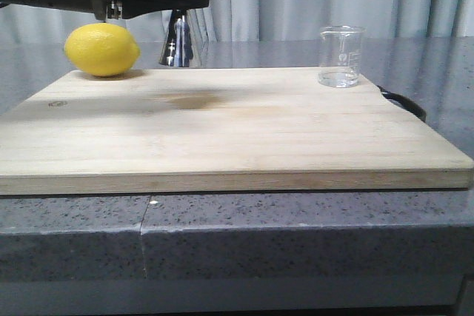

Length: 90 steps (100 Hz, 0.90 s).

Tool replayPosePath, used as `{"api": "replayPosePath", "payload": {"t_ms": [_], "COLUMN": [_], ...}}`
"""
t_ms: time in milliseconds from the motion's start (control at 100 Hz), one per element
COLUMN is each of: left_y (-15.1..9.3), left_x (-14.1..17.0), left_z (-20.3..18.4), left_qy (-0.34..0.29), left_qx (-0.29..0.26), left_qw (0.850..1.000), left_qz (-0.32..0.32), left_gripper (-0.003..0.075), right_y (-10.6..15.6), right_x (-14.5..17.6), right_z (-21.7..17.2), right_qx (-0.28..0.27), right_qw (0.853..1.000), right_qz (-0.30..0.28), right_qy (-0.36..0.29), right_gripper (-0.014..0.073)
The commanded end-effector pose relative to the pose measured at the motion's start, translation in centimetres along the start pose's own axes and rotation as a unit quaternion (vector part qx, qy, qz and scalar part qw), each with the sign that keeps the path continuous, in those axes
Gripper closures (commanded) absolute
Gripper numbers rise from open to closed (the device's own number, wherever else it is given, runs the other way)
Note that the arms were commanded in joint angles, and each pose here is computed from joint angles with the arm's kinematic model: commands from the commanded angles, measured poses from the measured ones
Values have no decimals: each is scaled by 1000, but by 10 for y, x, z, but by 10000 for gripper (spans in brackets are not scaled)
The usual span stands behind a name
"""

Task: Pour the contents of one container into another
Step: 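Raise the right gripper away from the beaker, then lower the filled jigger onto the board with the left gripper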

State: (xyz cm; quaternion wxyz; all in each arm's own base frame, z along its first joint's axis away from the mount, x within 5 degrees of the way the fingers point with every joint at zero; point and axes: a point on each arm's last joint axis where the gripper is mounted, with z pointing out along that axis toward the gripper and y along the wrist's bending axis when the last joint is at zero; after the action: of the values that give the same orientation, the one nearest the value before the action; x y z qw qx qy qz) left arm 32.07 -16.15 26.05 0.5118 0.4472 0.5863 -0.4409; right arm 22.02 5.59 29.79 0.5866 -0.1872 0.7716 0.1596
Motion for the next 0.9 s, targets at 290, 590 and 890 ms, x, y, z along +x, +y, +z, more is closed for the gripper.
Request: {"api": "replayPosePath", "payload": {"t_ms": [290, 590, 890], "left_y": [-12, -11, -5], "left_x": [-35, -34, -23], "left_z": [-3, -3, 0], "left_qy": [-77, -76, -73], "left_qx": [30, 25, 30], "left_qw": [996, 996, 996], "left_qz": [19, 43, 36], "left_gripper": [552, 552, 552], "right_y": [7, 7, 7], "right_x": [-17, -17, -17], "right_z": [-17, -17, -17], "right_qx": [-2, -1, -1], "right_qw": [999, 999, 999], "right_qz": [-9, -9, -9], "right_qy": [-45, -44, -44], "right_gripper": [33, 33, 33]}}
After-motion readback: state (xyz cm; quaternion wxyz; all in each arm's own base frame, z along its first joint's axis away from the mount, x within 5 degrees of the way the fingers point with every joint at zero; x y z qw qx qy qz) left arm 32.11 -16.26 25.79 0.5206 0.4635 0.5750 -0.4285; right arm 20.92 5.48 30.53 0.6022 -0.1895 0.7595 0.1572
